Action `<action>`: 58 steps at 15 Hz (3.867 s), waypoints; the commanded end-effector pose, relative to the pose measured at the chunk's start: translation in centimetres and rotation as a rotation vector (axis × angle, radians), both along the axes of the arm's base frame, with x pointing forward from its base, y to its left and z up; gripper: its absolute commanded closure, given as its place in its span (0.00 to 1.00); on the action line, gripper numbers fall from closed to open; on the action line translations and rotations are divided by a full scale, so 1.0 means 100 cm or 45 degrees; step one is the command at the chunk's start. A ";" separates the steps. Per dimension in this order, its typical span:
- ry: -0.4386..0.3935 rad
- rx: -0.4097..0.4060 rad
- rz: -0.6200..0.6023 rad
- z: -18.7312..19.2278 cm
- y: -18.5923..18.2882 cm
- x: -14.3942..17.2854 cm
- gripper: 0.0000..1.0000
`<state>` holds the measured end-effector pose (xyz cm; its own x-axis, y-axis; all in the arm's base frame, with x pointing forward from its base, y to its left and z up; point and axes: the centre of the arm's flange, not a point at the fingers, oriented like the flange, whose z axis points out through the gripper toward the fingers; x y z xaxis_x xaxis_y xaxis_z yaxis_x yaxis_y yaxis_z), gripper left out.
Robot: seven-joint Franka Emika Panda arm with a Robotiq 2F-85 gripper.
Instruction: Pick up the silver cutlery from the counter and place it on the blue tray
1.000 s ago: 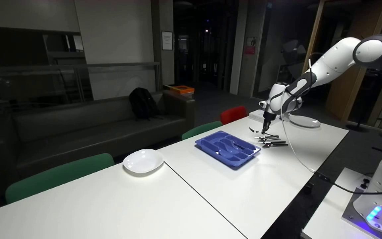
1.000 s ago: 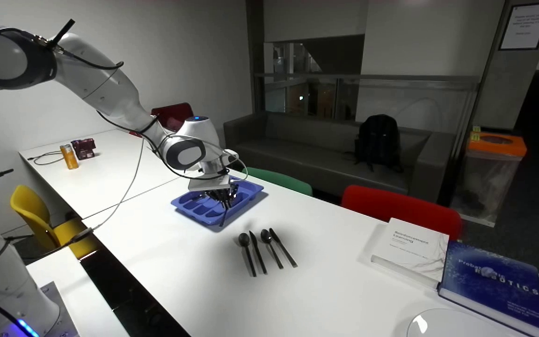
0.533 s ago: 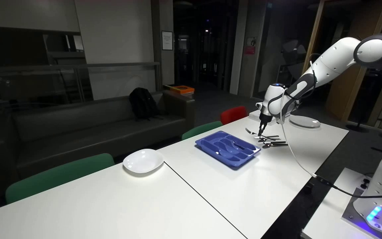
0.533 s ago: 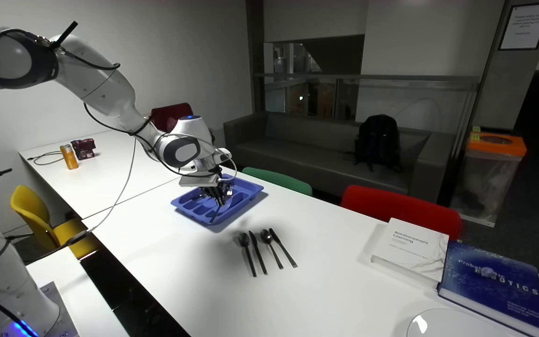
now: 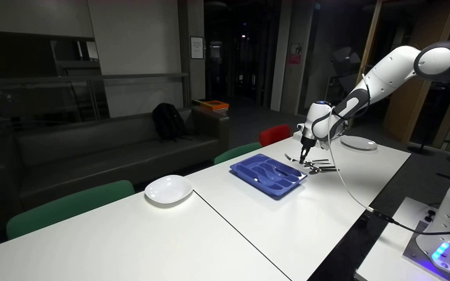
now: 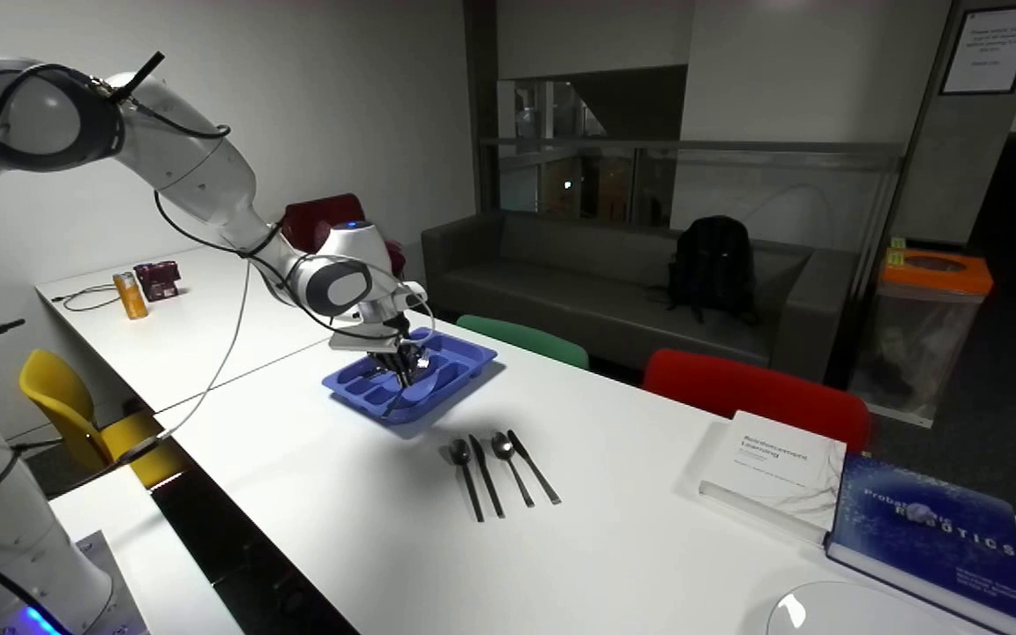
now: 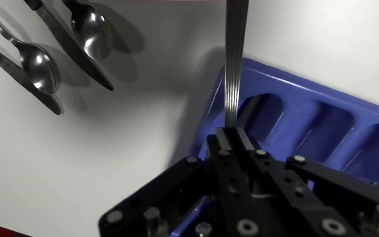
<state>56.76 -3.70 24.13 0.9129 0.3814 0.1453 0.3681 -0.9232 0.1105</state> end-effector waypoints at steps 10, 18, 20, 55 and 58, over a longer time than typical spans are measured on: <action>0.021 -0.014 -0.072 -0.019 -0.003 0.066 0.98; -0.006 0.096 -0.240 -0.016 -0.005 0.093 0.98; -0.020 0.112 -0.277 -0.015 -0.006 0.096 0.98; 0.057 0.077 -0.236 -0.010 0.036 0.082 0.00; 0.061 0.067 -0.178 0.015 0.031 0.068 0.00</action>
<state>65.46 -0.04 21.80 0.9730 0.1888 0.1328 0.1865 -0.9820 0.0295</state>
